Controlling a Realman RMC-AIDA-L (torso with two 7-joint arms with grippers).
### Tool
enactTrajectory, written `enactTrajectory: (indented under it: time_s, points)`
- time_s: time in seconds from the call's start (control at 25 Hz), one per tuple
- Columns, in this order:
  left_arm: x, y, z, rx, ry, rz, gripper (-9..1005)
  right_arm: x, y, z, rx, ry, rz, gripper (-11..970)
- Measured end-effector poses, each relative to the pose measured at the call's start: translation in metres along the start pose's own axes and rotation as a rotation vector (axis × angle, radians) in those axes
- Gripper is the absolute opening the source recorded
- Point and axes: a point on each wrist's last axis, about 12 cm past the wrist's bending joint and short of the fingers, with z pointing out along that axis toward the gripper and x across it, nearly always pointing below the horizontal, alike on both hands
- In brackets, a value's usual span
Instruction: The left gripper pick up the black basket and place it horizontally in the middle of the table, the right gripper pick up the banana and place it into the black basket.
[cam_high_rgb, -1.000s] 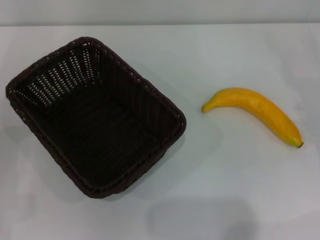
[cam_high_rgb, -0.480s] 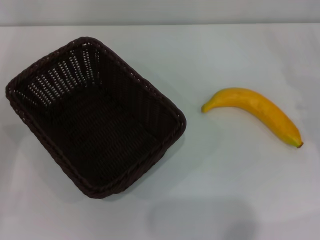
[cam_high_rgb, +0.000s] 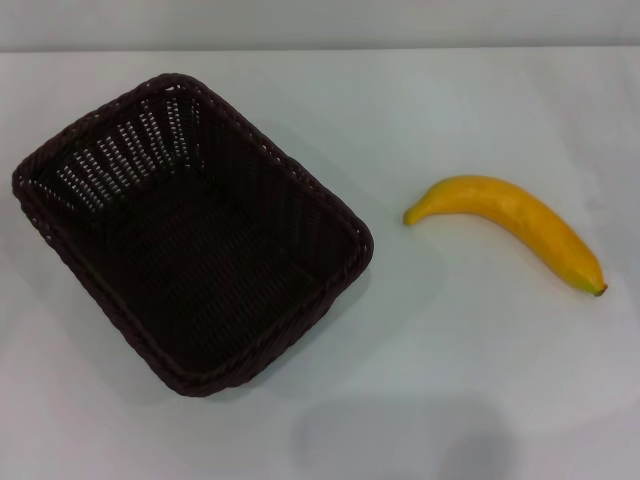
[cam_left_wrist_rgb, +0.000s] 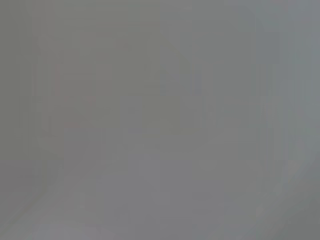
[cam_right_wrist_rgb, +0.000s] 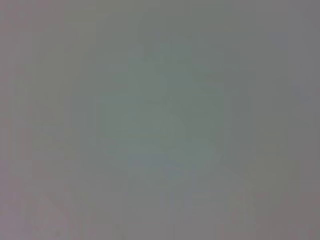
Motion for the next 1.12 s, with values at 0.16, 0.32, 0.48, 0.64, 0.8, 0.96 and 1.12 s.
enactTrajectory:
  time_s: [0.16,0.32,0.48,0.64,0.8,0.96,1.12]
  points:
    - [-0.038,-0.006,0.023,0.04,0.236,0.062,892,0.0,-0.001,0.001,0.006,0.003,0.004,854]
    - [-0.065,-0.026,0.056,0.08,0.466,0.154,891,0.0,-0.002,0.002,0.019,0.011,0.006,854]
    - [-0.081,-0.047,0.091,0.117,0.61,0.267,891,0.001,-0.004,0.001,0.023,0.014,0.005,854]
    - [-0.085,-0.071,0.125,0.163,0.744,0.397,891,0.001,-0.007,-0.001,0.044,0.013,0.011,854]
    - [-0.076,-0.091,0.146,0.22,0.833,0.491,890,0.002,-0.008,-0.002,0.05,0.012,0.02,854]
    - [-0.059,-0.097,0.152,0.275,0.858,0.519,890,0.004,-0.003,-0.003,0.034,0.019,0.024,854]
    - [-0.04,-0.097,0.156,0.298,0.882,0.513,890,0.006,-0.004,-0.008,0.037,0.024,0.027,854]
